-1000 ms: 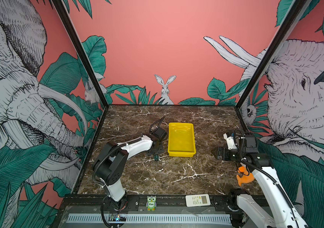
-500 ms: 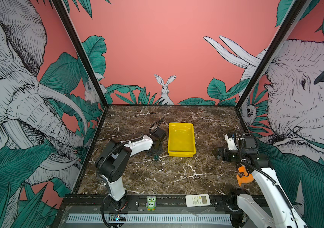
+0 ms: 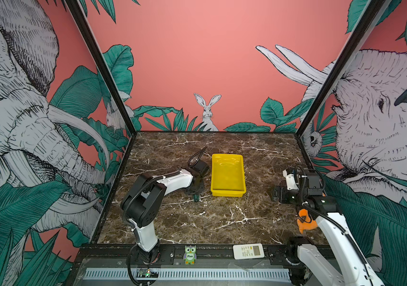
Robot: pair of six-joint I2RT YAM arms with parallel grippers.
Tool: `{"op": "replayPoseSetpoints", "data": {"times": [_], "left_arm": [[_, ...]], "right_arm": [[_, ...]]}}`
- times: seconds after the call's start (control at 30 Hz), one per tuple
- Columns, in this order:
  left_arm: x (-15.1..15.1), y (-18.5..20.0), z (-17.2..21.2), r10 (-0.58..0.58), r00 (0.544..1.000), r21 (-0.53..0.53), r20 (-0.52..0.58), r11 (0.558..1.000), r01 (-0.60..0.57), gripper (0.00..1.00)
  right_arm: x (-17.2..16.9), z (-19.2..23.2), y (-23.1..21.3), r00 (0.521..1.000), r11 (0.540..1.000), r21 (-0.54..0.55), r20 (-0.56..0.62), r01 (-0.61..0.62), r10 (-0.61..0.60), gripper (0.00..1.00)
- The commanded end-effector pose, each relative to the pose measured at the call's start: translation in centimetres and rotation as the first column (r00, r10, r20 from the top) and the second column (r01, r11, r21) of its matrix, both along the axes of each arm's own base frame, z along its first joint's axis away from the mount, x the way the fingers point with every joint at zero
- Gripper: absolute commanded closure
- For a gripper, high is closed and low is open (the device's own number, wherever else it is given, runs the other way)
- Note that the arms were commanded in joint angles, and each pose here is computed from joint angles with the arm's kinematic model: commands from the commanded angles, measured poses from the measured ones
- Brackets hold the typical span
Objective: Put the screwdriver in the bin
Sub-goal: 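Close the left gripper on the screwdriver handle and lift it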
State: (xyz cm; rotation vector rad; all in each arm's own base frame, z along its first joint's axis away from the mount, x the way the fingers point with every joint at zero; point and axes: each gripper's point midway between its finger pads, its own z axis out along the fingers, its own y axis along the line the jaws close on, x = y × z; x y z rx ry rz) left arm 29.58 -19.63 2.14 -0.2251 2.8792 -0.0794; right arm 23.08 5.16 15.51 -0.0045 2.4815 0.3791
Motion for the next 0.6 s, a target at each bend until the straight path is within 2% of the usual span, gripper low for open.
{"op": "replayPoseSetpoints", "data": {"times": [0.0, 0.17, 0.57], "left_arm": [[-0.1, 0.7, 0.4, 0.022, 1.000, 0.019, 0.011, 1.000, -0.022, 0.83], [0.3, 1.0, 1.3, 0.018, 0.999, 0.032, 0.036, 0.999, -0.019, 0.99], [1.5, 0.9, 4.1, -0.011, 0.993, 0.032, 0.115, 0.999, 0.007, 1.00]], "right_arm": [[0.3, 0.4, -0.4, 0.999, 1.000, -0.007, 0.030, 0.022, -0.022, 0.01], [0.3, 0.3, -0.4, 0.999, 1.000, -0.008, 0.028, 0.024, -0.024, 0.01], [0.3, 0.3, -0.6, 0.999, 0.999, -0.014, 0.031, 0.035, -0.035, 0.01]]}}
